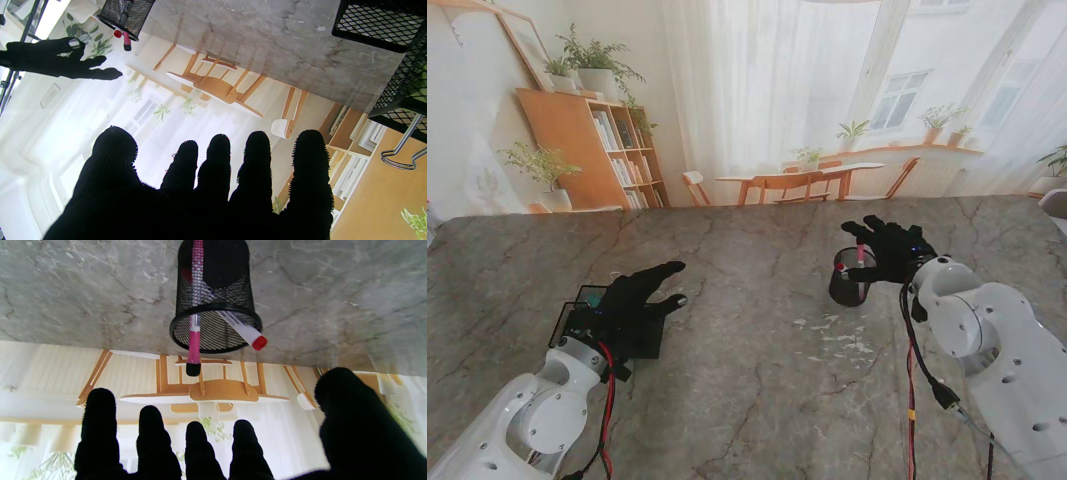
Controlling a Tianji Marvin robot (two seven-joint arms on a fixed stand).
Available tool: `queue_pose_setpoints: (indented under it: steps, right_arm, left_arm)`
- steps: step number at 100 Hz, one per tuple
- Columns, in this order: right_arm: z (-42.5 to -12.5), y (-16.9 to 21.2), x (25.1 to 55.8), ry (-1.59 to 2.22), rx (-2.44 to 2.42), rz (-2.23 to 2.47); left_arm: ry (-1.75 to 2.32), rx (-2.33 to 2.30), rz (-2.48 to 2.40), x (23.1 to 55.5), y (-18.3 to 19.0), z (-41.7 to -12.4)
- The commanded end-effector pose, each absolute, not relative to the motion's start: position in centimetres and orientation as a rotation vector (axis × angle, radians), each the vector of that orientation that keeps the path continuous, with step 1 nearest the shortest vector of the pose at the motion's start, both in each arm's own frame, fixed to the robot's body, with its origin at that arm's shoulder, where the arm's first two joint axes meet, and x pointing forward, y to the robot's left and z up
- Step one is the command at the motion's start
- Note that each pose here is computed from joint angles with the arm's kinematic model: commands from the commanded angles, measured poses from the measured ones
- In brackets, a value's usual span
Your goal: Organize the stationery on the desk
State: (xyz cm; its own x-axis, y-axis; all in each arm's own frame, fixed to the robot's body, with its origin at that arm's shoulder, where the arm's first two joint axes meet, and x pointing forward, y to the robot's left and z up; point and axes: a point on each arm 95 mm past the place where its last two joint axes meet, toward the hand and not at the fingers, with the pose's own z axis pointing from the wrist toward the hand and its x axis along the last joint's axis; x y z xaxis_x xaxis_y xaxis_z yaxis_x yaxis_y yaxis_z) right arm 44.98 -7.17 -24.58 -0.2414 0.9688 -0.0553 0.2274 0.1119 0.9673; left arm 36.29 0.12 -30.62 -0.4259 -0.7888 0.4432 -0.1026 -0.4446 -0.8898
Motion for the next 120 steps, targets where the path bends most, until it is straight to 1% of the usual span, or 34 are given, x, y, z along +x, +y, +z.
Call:
queue_pose_setpoints:
  steps: [1,19,40,100,120]
  right_arm:
    - [-24.9,-7.5,45.7,1.604,1.224,1.175]
    - [-26.3,-7.5,47.5,1.620,1.279,1.120]
    - [-27.8,-6.8,48.7,1.644,1.332,1.111]
    - [-31.0,-6.8,49.5,1.766,1.335,1.034]
    - [-31.5,-6.5,49.5,1.801,1.306,1.043]
  left_arm:
    - [1.276,-1.316,-1.926,36.1,-0.1,-30.8]
    - [1.275,-1.322,-1.924,36.2,-0.1,-30.8]
    - [1.273,-1.329,-1.918,36.3,-0.1,-30.9]
    - [1.281,-1.354,-1.915,36.5,-0.3,-31.0]
    - [1.271,-1.360,-1.917,36.6,-0.3,-31.1]
